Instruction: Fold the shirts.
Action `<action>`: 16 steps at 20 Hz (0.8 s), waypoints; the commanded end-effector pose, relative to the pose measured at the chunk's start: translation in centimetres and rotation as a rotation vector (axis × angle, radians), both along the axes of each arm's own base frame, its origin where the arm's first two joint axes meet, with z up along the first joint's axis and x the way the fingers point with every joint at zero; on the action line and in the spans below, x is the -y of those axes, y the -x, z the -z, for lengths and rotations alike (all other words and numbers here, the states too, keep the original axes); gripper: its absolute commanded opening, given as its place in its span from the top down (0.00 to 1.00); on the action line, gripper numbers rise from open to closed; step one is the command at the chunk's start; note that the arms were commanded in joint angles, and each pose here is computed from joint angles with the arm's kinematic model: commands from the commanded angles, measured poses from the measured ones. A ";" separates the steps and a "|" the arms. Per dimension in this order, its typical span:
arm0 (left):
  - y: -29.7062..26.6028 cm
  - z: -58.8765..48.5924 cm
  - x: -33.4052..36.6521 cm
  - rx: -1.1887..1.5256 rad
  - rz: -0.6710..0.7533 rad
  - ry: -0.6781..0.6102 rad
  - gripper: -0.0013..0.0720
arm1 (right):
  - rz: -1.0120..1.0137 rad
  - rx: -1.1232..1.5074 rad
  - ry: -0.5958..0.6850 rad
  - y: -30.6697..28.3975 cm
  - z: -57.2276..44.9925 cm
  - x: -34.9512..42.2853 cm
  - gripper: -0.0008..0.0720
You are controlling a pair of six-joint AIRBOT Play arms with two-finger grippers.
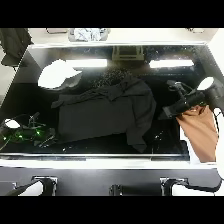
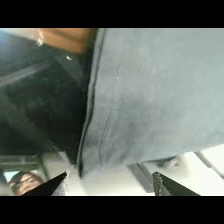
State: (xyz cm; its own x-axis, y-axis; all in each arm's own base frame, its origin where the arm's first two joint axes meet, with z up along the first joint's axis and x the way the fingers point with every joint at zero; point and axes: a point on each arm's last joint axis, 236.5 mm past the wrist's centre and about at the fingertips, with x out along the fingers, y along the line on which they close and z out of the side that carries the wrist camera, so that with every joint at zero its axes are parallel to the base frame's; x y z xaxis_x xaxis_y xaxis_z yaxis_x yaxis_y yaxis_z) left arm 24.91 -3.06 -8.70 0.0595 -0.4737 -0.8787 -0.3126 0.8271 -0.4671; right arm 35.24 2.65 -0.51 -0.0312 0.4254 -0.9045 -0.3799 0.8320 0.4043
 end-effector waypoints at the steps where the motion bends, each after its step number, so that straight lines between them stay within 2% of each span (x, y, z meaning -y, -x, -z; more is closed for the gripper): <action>1: -0.9 1.0 0.5 0.065 -0.064 0.011 0.20 | -0.011 -0.026 0.013 1.5 1.2 0.1 0.12; 3: -1.5 1.4 0.1 0.086 -0.089 -0.009 0.20 | -0.004 -0.015 0.026 1.3 1.5 0.3 0.12; 5: -2.0 1.6 0.2 0.106 -0.089 -0.027 0.38 | 0.013 -0.015 0.022 1.4 2.1 0.2 0.12; 6: -2.2 1.6 0.4 0.114 -0.080 -0.032 0.41 | 0.025 -0.028 0.011 1.8 2.7 -0.1 0.12; 7: -2.3 1.6 0.7 0.114 -0.080 -0.034 0.50 | 0.035 -0.042 -0.005 2.2 3.4 -0.5 0.12; 9: -2.3 1.6 1.2 0.117 -0.060 -0.035 0.89 | 0.062 -0.063 -0.037 3.0 4.8 -1.4 0.11; 10: -2.3 1.6 1.2 0.117 -0.059 -0.034 0.94 | 0.083 -0.068 -0.053 3.2 5.6 -1.8 0.12; 13: -2.2 1.5 1.3 0.114 -0.059 -0.031 0.94 | 0.169 -0.062 -0.133 3.1 7.0 -3.7 0.12; 16: -1.9 1.4 1.4 0.106 -0.051 -0.023 0.94 | 0.244 -0.029 -0.159 2.3 8.5 -4.9 0.13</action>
